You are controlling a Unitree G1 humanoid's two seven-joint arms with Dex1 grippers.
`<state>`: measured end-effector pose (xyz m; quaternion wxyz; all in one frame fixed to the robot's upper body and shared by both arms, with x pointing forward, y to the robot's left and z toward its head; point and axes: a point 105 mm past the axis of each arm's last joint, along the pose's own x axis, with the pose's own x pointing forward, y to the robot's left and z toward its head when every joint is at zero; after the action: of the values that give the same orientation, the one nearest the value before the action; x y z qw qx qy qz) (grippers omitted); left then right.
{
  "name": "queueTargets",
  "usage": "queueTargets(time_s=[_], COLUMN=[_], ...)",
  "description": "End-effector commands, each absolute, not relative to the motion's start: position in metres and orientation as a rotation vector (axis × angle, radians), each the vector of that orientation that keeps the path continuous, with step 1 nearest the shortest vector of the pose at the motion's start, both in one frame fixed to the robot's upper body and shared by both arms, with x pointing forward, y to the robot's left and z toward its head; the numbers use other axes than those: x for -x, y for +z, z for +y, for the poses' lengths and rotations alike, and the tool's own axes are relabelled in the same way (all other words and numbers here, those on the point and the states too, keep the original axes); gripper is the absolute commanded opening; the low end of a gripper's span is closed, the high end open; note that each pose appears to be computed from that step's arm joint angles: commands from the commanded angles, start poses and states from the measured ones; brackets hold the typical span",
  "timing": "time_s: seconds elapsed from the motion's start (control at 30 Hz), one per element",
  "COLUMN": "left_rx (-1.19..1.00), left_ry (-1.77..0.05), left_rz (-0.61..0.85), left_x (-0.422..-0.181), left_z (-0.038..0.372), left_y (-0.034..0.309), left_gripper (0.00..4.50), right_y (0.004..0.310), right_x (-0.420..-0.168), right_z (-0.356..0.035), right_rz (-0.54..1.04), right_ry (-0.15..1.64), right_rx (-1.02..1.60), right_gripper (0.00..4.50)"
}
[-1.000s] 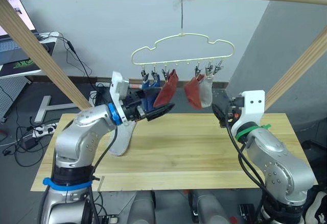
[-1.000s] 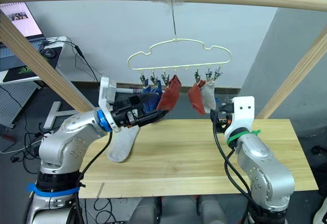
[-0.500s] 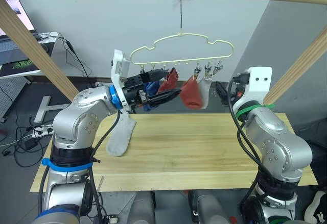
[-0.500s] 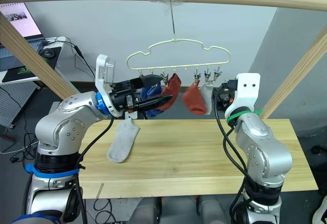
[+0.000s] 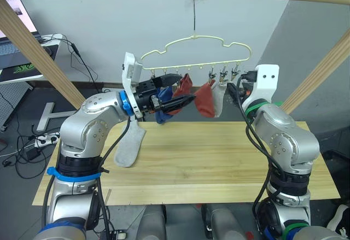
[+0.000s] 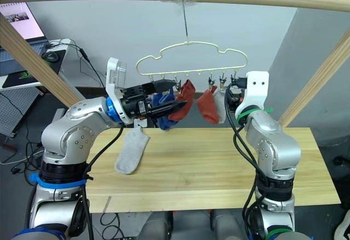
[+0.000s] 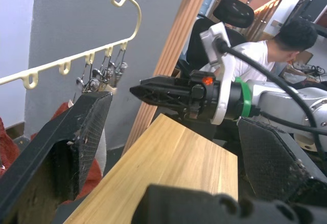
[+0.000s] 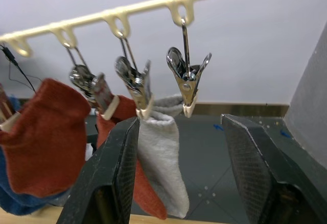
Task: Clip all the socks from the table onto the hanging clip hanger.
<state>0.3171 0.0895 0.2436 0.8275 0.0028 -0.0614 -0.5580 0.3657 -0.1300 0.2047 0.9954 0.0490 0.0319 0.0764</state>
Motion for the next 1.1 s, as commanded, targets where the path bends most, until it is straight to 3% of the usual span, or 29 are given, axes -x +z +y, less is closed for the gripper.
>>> queueTargets(time_s=[0.03, 0.33, 1.03, 1.1], left_rx=[-0.04, -0.05, -0.057, -0.057], left_ry=[-1.196, -1.177, -1.148, -1.148], left_rz=[-0.182, -0.181, -0.174, -0.173], left_x=[-0.312, -0.312, -0.312, -0.312], left_z=[0.086, 0.09, 0.092, 0.092], left_y=[0.255, 0.256, 0.255, 0.254], left_gripper=[4.5, 4.5, 4.5, 4.5], right_y=[0.22, 0.221, 0.231, 0.231], right_x=[-0.371, -0.392, -0.413, -0.413], right_z=[-0.134, -0.141, -0.136, -0.135], right_rz=[-0.004, 0.002, -0.009, -0.009], right_ry=[0.139, 0.116, 0.103, 0.107], right_rx=[-0.087, -0.075, -0.081, -0.08], right_gripper=[2.64, 2.64, 2.64, 2.07])
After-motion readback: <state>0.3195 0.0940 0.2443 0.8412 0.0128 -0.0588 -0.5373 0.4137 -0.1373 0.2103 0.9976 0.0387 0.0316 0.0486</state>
